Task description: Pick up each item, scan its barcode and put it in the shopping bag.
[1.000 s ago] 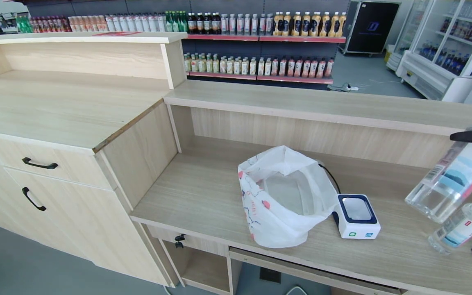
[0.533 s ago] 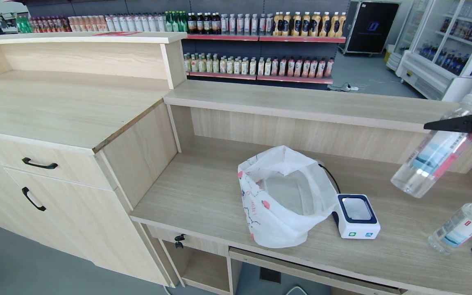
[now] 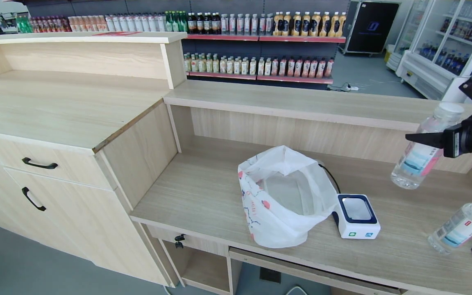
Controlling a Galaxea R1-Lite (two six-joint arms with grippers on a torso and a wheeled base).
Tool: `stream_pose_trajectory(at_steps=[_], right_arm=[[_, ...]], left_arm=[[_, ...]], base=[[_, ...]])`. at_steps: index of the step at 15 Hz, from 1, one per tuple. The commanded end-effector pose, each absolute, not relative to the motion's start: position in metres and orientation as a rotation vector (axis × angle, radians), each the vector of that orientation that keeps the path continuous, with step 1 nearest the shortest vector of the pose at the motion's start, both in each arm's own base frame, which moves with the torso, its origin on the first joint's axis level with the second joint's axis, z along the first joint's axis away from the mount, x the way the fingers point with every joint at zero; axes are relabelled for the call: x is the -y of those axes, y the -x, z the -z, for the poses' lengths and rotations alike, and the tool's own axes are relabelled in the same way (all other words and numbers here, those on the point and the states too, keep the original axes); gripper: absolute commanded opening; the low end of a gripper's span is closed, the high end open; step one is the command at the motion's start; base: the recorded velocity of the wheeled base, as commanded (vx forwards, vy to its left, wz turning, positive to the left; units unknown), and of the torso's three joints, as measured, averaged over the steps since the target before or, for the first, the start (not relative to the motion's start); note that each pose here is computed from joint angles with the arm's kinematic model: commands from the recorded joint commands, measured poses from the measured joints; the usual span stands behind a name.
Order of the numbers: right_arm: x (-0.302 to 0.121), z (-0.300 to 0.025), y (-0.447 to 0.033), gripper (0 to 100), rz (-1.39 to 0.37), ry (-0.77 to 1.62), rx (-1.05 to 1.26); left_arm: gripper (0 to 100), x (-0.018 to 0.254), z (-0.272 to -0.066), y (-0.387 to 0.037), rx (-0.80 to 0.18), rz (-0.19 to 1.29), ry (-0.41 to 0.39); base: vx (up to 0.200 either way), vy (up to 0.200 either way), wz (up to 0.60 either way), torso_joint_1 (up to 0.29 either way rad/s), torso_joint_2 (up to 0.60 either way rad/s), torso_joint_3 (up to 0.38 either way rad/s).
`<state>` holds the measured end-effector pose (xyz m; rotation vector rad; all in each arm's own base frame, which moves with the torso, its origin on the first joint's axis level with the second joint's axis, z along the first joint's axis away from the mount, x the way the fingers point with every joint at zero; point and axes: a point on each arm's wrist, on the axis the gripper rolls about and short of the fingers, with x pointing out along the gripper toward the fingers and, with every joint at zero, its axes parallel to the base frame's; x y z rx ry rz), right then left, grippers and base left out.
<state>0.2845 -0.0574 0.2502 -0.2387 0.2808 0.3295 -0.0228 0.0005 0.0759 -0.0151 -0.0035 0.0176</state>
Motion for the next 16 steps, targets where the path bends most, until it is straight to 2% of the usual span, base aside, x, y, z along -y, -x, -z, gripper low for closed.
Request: stream_pose_trajectory(at_steps=[1,8,10,12,15,16], right_arm=[[0.051,-0.246,-0.287,0,-0.352,0.249,-0.273],[0.028,-0.238,-0.314,0,-0.414,0.303,-0.117],[0.018,-0.232,-0.321,0,-0.430,0.311,-0.060],[0.009,-0.224,-0.330,0,-0.446,0.298,-0.055],[0.001,-0.204,-0.343,0,-0.477,0.281,-0.082],[-0.001,-0.189,-0.352,0,-0.489,0.266,-0.109]], left_arm=[[100,-0.001,-0.076,0.023,0.005,-0.018,0.015],[100,-0.001,-0.076,0.023,0.005,-0.018,0.015],[100,-0.001,-0.076,0.023,0.005,-0.018,0.015],[100,-0.001,-0.076,0.023,0.005,-0.018,0.015],[100,-0.001,-0.076,0.023,0.005,-0.018,0.015],[100,-0.001,-0.076,0.023,0.005,-0.018,0.015]], base=[[0.000,0.000,0.00,0.000,0.00,0.000],[0.000,0.000,0.00,0.000,0.00,0.000],[0.000,0.000,0.60,0.002,0.00,0.002],[0.000,0.000,0.60,-0.002,0.00,0.000],[0.000,0.000,0.00,0.000,0.00,0.000],[0.000,0.000,0.00,0.000,0.00,0.000]])
